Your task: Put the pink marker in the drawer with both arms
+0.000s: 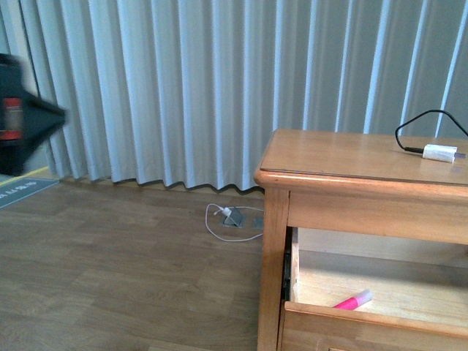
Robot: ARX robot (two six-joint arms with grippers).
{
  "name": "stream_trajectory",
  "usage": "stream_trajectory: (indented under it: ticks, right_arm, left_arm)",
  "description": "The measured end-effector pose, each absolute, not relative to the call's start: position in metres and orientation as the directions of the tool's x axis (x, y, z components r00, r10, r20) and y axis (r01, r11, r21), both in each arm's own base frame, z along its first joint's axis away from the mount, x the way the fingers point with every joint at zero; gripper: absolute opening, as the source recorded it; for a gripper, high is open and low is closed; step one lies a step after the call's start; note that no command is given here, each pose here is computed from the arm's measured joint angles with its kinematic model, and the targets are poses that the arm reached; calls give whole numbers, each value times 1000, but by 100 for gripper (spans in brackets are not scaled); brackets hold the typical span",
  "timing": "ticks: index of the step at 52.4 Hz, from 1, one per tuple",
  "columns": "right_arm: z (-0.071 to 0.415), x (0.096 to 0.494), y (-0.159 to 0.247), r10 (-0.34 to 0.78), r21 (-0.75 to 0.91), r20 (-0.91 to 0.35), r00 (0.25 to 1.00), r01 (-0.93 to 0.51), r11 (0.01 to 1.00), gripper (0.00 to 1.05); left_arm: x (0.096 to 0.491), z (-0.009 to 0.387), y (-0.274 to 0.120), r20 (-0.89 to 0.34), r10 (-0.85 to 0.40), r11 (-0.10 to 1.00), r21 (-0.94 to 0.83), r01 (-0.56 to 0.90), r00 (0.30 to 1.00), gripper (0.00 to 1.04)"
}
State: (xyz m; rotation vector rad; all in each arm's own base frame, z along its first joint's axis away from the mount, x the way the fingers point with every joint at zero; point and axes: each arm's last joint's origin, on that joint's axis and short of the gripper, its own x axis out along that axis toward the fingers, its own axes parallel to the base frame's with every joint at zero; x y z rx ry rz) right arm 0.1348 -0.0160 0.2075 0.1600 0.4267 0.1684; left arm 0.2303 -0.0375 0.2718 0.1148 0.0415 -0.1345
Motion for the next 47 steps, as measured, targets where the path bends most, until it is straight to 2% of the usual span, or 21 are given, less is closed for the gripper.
stream_trajectory:
  ticks: [8,13,28,33,47]
  right_arm:
    - [208,135,-16,195,187,-397,897,-129,974,96]
    - [207,135,-16,195,187,-397,897,-129,974,96]
    - [208,135,-16,195,187,-397,897,-130,974,96]
    - [208,135,-16,195,187,-397,897,-130,974,96]
    - [208,135,-16,196,187,-397,897,-130,974,96]
  left_arm:
    - [172,248,2,-85,13,999,44,-9,996,99]
    - [148,229,8,-100,59,998,5,-59,993,99]
    - [140,220,9,-88,63,998,-24,-66,994,98]
    - [137,215,2,-9,17,1000,-15,-17,1000,81]
    - [126,195,0,0,2,1000,-8,-2,1000,33]
